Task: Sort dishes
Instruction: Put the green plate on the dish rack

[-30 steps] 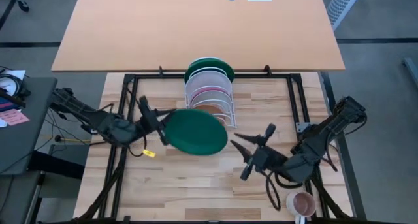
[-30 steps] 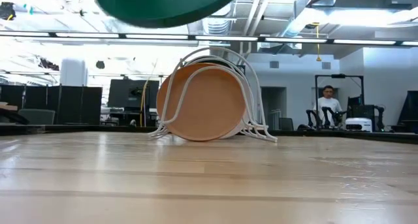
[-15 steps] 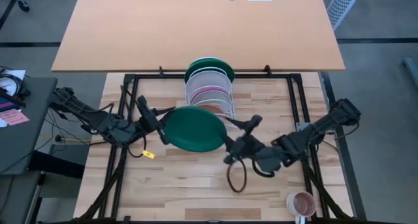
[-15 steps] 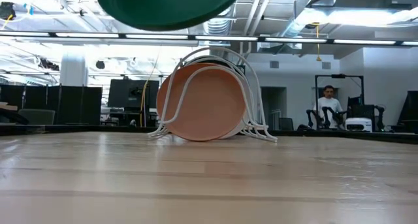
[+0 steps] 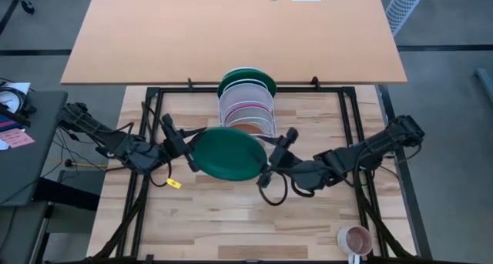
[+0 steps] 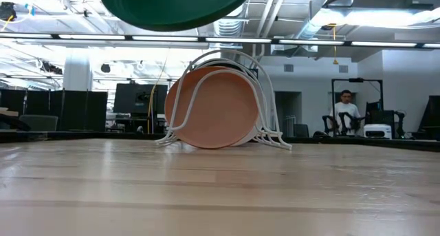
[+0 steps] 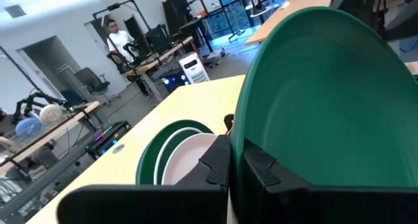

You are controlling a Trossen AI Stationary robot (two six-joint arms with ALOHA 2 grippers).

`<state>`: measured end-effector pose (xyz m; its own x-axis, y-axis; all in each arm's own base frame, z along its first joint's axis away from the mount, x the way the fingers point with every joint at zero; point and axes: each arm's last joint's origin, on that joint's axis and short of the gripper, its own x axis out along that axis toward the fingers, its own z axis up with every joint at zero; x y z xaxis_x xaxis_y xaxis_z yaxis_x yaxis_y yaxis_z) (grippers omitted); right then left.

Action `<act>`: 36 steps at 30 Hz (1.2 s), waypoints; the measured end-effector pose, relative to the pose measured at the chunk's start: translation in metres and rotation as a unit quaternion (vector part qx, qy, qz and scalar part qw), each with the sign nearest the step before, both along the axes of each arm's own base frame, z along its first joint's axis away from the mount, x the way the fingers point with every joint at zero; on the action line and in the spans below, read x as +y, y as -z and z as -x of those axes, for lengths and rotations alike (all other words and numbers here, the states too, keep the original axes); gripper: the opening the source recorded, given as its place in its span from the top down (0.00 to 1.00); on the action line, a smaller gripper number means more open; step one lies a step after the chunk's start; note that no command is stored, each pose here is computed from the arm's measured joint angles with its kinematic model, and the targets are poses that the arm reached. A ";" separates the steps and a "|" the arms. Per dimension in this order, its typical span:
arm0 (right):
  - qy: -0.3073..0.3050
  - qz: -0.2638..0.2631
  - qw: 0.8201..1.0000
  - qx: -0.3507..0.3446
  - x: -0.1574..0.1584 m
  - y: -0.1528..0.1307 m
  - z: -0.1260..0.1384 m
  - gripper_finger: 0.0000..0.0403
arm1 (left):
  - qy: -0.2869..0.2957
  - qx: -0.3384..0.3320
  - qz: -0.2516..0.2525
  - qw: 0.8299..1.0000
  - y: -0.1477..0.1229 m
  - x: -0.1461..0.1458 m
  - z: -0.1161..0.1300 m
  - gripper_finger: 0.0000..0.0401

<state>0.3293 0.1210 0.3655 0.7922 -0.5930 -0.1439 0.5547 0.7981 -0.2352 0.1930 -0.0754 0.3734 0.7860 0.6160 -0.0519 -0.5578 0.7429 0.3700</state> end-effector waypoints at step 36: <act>0.077 0.053 0.993 0.066 -0.019 0.010 0.002 0.99 | 0.038 -0.021 0.017 0.999 -0.003 -0.014 0.006 0.80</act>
<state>0.3269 0.1019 0.3553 0.6689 -0.7233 -0.1717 0.6270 0.6730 -0.3924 0.1874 -0.0895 0.3761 0.8319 0.5537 -0.0373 -0.5146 0.7947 0.3218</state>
